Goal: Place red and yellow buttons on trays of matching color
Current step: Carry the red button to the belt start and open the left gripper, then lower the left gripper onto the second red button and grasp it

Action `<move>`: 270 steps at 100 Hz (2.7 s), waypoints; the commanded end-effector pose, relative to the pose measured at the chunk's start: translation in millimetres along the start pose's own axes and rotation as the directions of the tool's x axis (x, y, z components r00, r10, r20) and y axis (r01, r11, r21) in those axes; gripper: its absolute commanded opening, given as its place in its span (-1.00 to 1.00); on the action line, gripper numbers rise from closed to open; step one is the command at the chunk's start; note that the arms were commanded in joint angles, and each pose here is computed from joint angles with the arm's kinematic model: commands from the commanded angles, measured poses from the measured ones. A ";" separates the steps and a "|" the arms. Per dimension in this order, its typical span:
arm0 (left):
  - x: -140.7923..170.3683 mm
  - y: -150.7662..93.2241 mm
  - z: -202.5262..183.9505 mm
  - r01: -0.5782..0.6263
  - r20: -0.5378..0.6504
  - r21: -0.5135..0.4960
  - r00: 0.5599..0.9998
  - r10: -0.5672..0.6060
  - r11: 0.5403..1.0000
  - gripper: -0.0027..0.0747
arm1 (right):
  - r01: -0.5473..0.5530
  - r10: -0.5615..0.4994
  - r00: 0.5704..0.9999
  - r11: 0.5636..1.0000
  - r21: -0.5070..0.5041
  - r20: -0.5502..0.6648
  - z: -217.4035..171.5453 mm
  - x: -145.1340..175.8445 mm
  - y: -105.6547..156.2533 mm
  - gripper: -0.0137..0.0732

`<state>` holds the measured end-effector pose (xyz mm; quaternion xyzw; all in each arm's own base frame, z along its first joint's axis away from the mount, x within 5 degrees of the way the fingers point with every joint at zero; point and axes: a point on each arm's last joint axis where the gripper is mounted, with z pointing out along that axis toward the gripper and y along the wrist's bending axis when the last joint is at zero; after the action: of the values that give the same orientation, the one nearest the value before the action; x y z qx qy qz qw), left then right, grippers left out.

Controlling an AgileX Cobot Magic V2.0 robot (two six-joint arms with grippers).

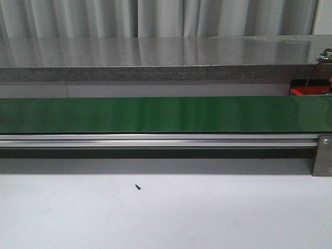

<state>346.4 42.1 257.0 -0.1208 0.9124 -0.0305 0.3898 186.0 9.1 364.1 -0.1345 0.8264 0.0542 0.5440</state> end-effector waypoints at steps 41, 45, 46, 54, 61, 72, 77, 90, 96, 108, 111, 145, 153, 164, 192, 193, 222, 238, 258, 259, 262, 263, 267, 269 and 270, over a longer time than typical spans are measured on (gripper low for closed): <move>-78.8 49.4 -76.1 0.109 0.344 -0.085 0.936 -0.074 0.990 0.54 | -0.002 0.000 0.997 0.999 0.034 0.077 -7.0 -12.6 -1.8 -0.84; -82.9 59.1 -74.0 0.127 0.347 -0.102 0.934 -0.085 0.987 0.54 | -0.002 0.000 0.997 0.999 0.034 0.077 -7.0 -12.6 -1.8 -0.84; -83.6 60.8 -73.4 0.130 0.348 -0.105 0.934 -0.086 0.986 0.54 | -0.002 0.000 0.997 0.999 0.034 0.077 -7.0 -12.6 -1.8 -0.84; -89.4 76.9 -62.9 0.155 0.331 -0.131 0.938 -0.104 0.979 0.54 | -0.002 0.000 0.997 0.999 0.034 0.077 -7.0 -12.6 -1.8 -0.84; -95.2 88.3 -52.0 0.159 0.317 -0.150 0.943 -0.104 0.976 0.54 | -0.002 0.000 0.997 0.999 0.034 0.077 -7.0 -12.6 -1.8 -0.84; -104.5 101.0 -31.9 0.161 0.279 -0.164 0.954 -0.111 0.973 0.54 | -0.002 0.000 0.997 0.999 0.034 0.077 -7.0 -12.6 -1.8 -0.84; -107.1 106.3 -18.8 0.164 0.253 -0.167 0.960 -0.119 0.972 0.54 | -0.002 0.000 0.997 0.999 0.034 0.077 -7.0 -12.6 -1.8 -0.84; -116.7 112.7 5.1 0.164 0.214 -0.163 0.968 -0.128 0.973 0.54 | -0.002 0.000 0.997 0.999 0.034 0.077 -7.0 -12.6 -1.8 -0.84; -118.4 115.9 17.3 0.165 0.192 -0.162 0.972 -0.132 0.973 0.54 | -0.002 0.000 0.997 0.999 0.034 0.077 -7.0 -12.6 -1.8 -0.84; -122.2 121.3 37.0 0.163 0.168 -0.163 0.976 -0.135 0.973 0.54 | -0.002 0.000 0.997 0.999 0.034 0.077 -7.0 -12.6 -1.8 -0.84; -122.3 122.6 41.7 0.163 0.165 -0.163 0.977 -0.136 0.973 0.54 | -0.002 0.000 0.997 0.999 0.034 0.077 -7.0 -12.6 -1.8 -0.84; -110.6 135.8 85.7 0.150 0.127 -0.186 0.984 -0.127 0.971 0.54 | -0.002 0.000 0.997 0.999 0.034 0.077 -7.0 -12.6 -1.8 -0.84; -109.9 137.8 89.4 0.152 0.139 -0.188 0.982 -0.127 0.970 0.54 | -0.002 0.000 0.997 0.999 0.034 0.077 -7.0 -12.6 -1.8 -0.84; -110.5 141.6 91.6 0.156 0.159 -0.193 0.979 -0.126 0.969 0.54 | -0.002 0.000 0.997 0.999 0.034 0.077 -7.0 -12.6 -1.8 -0.84; -113.2 156.5 86.8 0.183 0.208 -0.213 0.968 -0.139 0.960 0.54 | -0.002 0.000 0.997 0.999 0.034 0.077 -7.0 -12.6 -1.8 -0.84; -113.1 158.2 86.3 0.186 0.209 -0.215 0.968 -0.141 0.959 0.54 | -0.002 0.000 0.997 0.999 0.034 0.077 -7.0 -12.6 -1.8 -0.84; -114.2 167.8 85.5 0.197 0.244 -0.229 0.960 -0.140 0.953 0.54 | -0.002 0.000 0.997 0.999 0.034 0.077 -7.0 -12.6 -1.8 -0.84; -111.0 170.2 94.5 0.197 0.228 -0.230 0.963 -0.144 0.953 0.54 | -0.002 0.000 0.997 0.999 0.034 0.077 -7.0 -12.6 -1.8 -0.84; -114.7 173.2 104.0 0.197 0.216 -0.226 0.965 -0.148 0.954 0.54 | -0.002 0.000 0.997 0.999 0.034 0.077 -7.0 -12.6 -1.8 -0.84; -115.0 173.0 103.8 0.200 0.217 -0.224 0.964 -0.151 0.954 0.54 | -0.002 0.000 0.997 0.999 0.034 0.077 -7.0 -12.6 -1.8 -0.84; -115.3 173.6 105.8 0.201 0.215 -0.223 0.965 -0.153 0.954 0.54 | -0.002 0.000 0.997 0.999 0.034 0.077 -7.0 -12.6 -1.8 -0.84; -116.1 173.4 105.2 0.202 0.218 -0.221 0.964 -0.154 0.954 0.54 | -0.002 0.000 0.997 0.999 0.034 0.077 -7.0 -12.6 -1.8 -0.84; -115.6 174.0 107.7 0.204 0.214 -0.220 0.964 -0.157 0.954 0.54 | -0.002 0.000 0.997 0.999 0.034 0.077 -7.0 -12.6 -1.8 -0.84; -115.7 174.3 109.1 0.206 0.215 -0.218 0.964 -0.159 0.954 0.54 | -0.002 0.000 0.997 0.999 0.034 0.077 -7.0 -12.6 -1.8 -0.84; -116.1 174.2 108.9 0.208 0.217 -0.217 0.963 -0.161 0.954 0.54 | -0.002 0.000 0.997 0.999 0.034 0.077 -7.0 -12.6 -1.8 -0.84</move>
<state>465.6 240.9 189.2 -0.2537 0.8844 0.0460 0.3891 186.0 9.1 364.1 -0.1345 0.8264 0.0542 0.5440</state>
